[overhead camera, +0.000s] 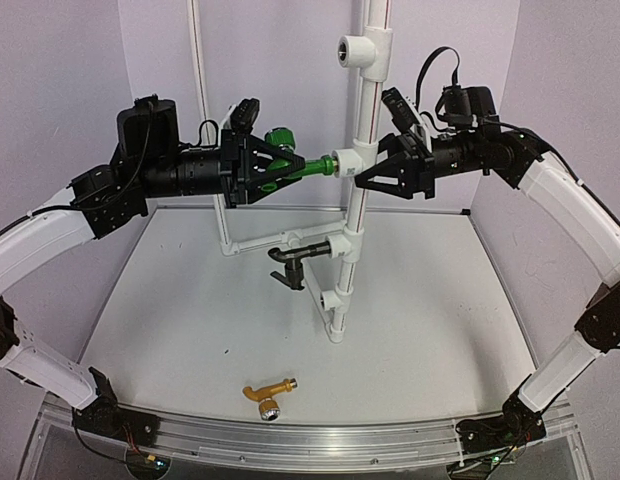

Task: Install the water faucets

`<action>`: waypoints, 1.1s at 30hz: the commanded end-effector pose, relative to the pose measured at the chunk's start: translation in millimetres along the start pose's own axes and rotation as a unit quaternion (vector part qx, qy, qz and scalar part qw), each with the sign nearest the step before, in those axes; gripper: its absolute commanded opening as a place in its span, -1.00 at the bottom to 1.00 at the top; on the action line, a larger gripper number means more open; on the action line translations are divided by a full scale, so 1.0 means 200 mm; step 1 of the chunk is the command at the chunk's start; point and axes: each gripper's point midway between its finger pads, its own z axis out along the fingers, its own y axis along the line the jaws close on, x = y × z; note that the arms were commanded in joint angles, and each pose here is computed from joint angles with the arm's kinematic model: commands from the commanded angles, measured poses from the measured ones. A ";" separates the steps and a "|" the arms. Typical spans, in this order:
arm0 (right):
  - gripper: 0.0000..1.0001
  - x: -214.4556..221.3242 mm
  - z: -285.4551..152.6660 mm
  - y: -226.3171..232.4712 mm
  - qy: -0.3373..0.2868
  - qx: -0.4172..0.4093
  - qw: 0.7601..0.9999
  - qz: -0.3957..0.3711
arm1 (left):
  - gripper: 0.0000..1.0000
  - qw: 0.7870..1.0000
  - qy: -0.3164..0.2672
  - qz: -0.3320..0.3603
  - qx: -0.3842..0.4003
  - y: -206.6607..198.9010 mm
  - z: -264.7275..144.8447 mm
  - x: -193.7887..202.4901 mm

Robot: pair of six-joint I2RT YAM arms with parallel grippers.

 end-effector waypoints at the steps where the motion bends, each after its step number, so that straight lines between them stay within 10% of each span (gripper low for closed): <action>1: -1.00 -0.02 0.07 0.02 -0.007 -0.006 1.000 -0.024 | -1.00 0.999 0.016 0.000 0.036 -0.10 0.04 0.00; 22: -1.00 -0.04 0.08 0.07 -0.015 -0.033 0.999 0.002 | -0.99 0.949 0.044 0.309 -0.047 0.06 0.12 0.09; 33: -1.00 -0.01 0.10 0.08 -0.013 -0.042 0.999 0.013 | -1.00 0.831 0.066 0.546 -0.085 0.10 0.14 0.19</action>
